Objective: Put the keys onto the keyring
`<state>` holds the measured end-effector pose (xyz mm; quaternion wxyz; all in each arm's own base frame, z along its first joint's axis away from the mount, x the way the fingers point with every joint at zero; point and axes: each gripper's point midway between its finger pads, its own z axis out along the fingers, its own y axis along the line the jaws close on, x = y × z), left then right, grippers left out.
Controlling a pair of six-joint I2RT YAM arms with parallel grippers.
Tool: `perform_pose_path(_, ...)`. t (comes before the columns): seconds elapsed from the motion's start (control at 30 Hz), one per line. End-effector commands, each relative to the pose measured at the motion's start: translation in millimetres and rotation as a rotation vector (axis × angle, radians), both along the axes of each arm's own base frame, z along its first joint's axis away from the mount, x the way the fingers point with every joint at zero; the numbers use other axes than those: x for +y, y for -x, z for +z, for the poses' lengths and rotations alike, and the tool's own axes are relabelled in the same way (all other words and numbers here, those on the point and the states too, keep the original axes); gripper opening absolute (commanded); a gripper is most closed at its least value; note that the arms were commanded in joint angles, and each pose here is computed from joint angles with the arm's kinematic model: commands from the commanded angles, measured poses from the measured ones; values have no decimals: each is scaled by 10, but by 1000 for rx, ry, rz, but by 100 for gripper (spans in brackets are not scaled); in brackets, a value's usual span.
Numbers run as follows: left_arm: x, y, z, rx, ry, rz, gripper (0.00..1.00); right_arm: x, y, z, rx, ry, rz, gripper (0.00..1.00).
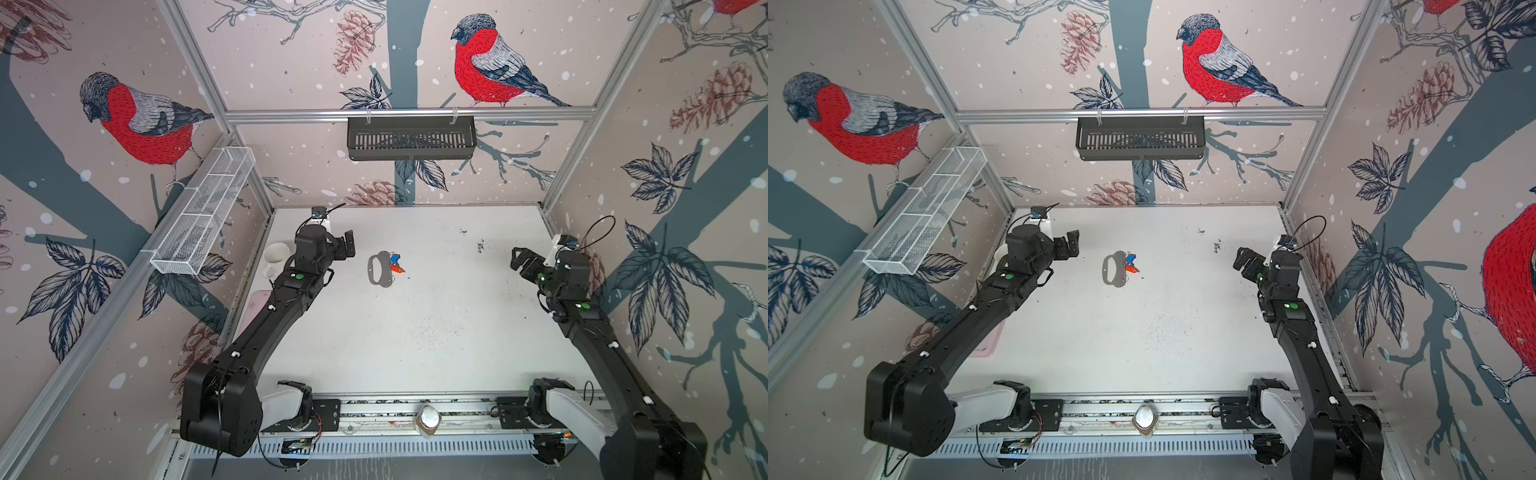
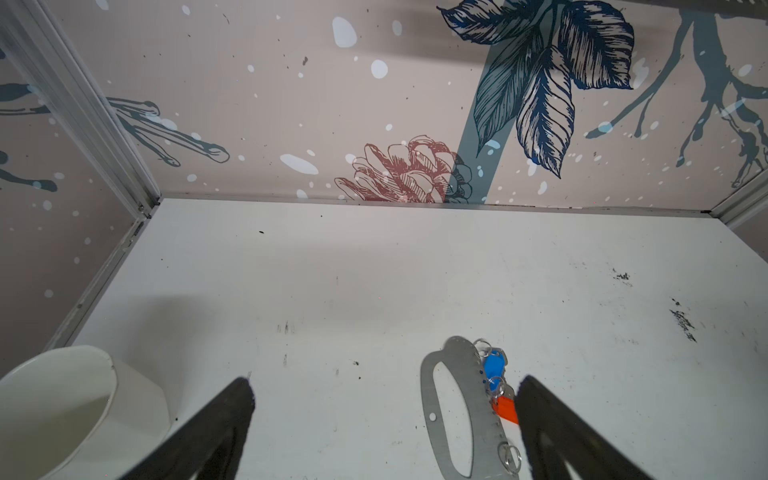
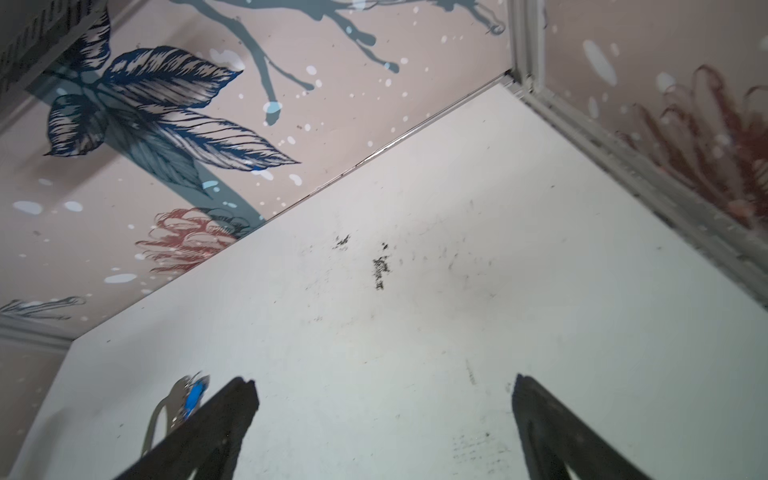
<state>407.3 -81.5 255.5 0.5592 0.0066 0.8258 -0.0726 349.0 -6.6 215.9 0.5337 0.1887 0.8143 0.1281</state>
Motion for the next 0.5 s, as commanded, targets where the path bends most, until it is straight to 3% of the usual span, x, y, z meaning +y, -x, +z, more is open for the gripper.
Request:
perform_pose_path(0.0, 79, -17, 30, -36, -25, 22, 98, -340, -14, 74, -60, 134, -166, 99)
perform_pose_path(0.13, 392, 37, -86, -123, -87, 152, 99, -318, 38, 11, -182, 251, -124, 99)
perform_pose_path(0.27, 658, 98, -418, -117, -80, 219, 98, -353, 198, -7, -314, 308, -150, 99)
perform_pose_path(0.37, 855, 150, -652, -121, -82, 276, 98, -382, 214, -64, -310, 338, -162, 100)
perform_pose_path(0.47, 953, 317, -778, -220, -99, 295, 98, -388, 178, -173, -274, 353, -155, 99)
